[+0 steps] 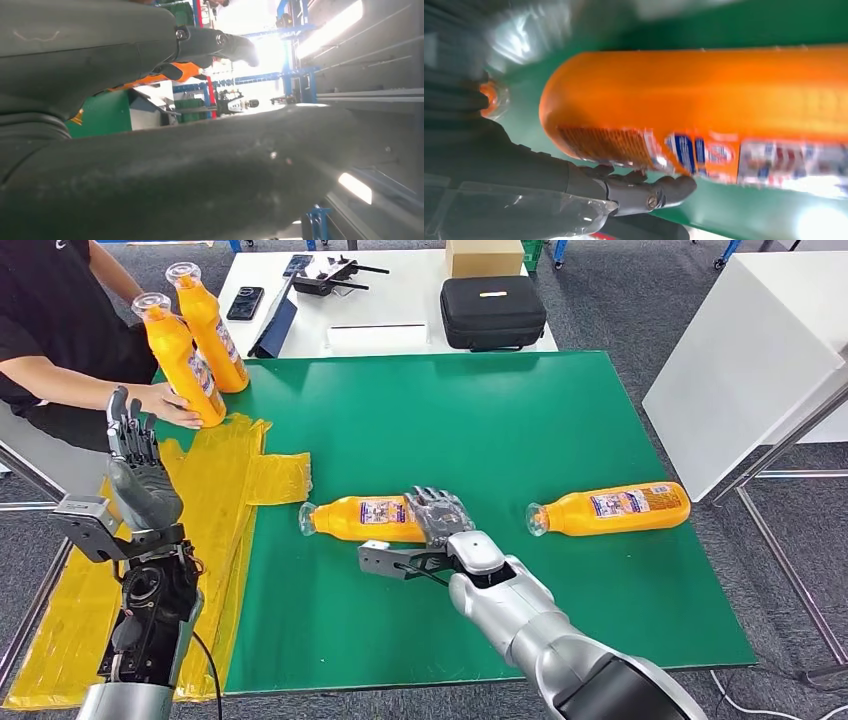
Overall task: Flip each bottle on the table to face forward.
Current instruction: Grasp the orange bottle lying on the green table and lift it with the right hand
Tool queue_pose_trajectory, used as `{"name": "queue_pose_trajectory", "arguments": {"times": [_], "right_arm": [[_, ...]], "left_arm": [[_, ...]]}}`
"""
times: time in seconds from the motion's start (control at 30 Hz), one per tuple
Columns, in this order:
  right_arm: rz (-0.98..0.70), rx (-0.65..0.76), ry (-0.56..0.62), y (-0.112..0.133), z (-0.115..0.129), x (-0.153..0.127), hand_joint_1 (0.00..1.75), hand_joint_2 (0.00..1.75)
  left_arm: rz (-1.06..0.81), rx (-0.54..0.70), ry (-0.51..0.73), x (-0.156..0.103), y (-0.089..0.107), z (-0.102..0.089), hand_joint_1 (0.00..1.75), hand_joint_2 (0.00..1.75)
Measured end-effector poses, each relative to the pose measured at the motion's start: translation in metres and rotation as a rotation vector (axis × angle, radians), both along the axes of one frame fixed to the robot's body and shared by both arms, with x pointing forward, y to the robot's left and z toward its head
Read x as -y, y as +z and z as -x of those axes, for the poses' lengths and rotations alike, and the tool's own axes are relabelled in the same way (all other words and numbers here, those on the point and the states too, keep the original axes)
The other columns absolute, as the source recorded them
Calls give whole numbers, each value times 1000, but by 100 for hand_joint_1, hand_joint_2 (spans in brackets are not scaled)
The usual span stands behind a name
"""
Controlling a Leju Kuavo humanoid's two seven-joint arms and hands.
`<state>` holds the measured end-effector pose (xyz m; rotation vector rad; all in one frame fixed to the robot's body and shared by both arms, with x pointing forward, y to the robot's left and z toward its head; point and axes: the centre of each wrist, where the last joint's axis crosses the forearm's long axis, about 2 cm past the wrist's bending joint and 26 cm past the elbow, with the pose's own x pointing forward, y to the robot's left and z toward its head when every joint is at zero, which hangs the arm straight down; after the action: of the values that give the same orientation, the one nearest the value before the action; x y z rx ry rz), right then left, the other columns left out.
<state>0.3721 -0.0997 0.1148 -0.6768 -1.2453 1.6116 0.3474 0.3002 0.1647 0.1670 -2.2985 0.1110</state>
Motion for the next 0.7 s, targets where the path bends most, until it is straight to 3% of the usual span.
{"name": "queue_pose_trajectory", "arguments": {"times": [0.33,0.47,0.7], "right_arm": [[264,-106,42,-7,0,2,0,175],[367,-178,74,-10,1,3,171,175],[412,-235,84,-13,3,3,175,175]], "left_arm": [[35,12,-57,11,7,-3,0,0],[43,19,-67,15,9,-4,0,0],[48,22,-65,19,10,-3,0,0]]}}
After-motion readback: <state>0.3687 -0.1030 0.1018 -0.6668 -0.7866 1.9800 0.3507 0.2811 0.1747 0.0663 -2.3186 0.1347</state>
